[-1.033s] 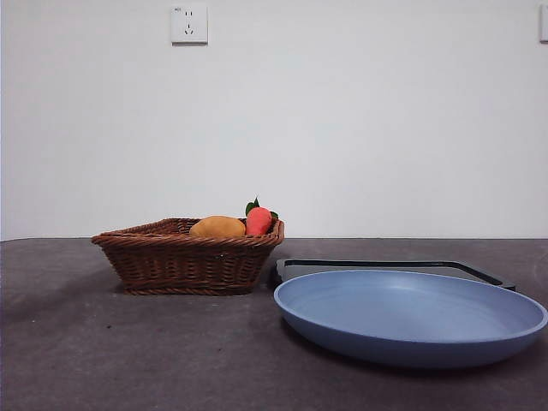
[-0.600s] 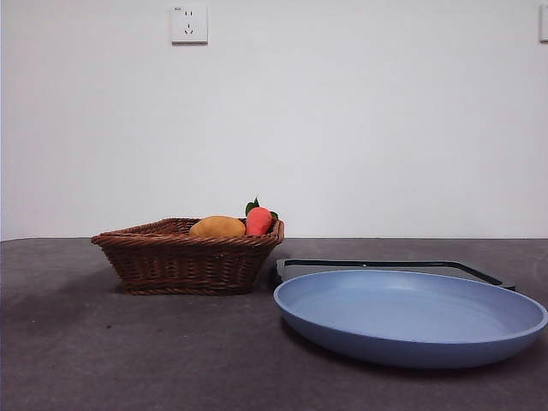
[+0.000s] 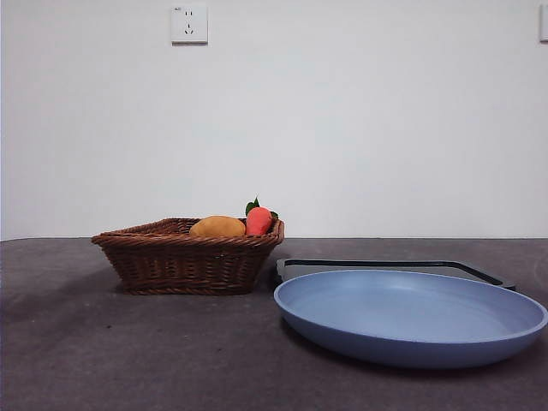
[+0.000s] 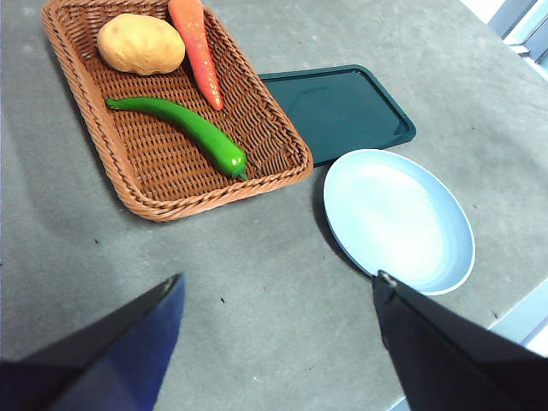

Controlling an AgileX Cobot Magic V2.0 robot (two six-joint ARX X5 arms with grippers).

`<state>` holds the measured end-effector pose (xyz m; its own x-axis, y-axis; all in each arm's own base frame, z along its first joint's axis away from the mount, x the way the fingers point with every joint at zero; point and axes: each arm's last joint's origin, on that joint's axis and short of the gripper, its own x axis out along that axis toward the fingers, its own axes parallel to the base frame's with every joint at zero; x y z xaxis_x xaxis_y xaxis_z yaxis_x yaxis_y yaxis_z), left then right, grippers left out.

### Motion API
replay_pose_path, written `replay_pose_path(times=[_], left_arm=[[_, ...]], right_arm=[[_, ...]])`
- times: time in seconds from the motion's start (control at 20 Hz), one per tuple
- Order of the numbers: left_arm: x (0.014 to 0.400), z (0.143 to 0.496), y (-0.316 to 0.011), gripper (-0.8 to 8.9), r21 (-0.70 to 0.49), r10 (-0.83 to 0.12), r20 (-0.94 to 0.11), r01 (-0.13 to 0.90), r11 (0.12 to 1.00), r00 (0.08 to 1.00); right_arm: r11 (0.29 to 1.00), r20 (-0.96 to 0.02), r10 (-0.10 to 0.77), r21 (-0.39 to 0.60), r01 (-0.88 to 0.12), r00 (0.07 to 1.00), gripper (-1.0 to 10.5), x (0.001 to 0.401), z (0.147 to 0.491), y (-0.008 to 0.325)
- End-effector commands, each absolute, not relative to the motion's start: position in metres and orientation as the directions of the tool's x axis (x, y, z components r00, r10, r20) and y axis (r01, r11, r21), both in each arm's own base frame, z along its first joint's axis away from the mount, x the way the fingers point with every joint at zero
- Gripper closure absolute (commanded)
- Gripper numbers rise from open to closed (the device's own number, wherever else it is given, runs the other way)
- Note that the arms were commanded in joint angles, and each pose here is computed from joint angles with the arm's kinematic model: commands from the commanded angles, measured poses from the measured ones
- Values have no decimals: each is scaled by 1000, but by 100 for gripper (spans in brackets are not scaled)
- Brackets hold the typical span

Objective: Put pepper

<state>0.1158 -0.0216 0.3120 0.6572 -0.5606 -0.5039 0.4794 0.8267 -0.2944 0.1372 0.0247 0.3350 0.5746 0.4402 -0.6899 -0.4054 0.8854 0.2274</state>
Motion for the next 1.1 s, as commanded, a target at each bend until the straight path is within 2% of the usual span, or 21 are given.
replay_pose_path(times=[0.05,0.35,0.6,0.85,0.9,1.05,1.1], left_arm=[[117,317,-22,423,-281,-568,-487,496,821,663],[117,317,-22,423,-285,-570,-481,496,820,666],[117,317,-22,423,-285,-570,-481,496,820,666],[117,317,-22,423,-284,-569,-481,495,821,667],[117,317,-22,423,-284,-569,-481,495,821,667],[117,317,-22,423,-285,-569,-482,495,821,666],[117,317,-22,423,-285,-569,-482,495,821,667]], right_arm=[[886,-699,440,238,-398,564,610,145,336,26],[891,-796,427,289,-351,429,610,201,302,32],[891,-866,416,328,-313,278,638,251,252,41],[884,-899,406,341,-321,164,638,282,204,58],[884,-904,400,338,-323,152,638,285,197,61],[915,-946,291,233,-331,139,638,291,181,67],[916,-950,283,226,-332,134,638,292,178,67]])
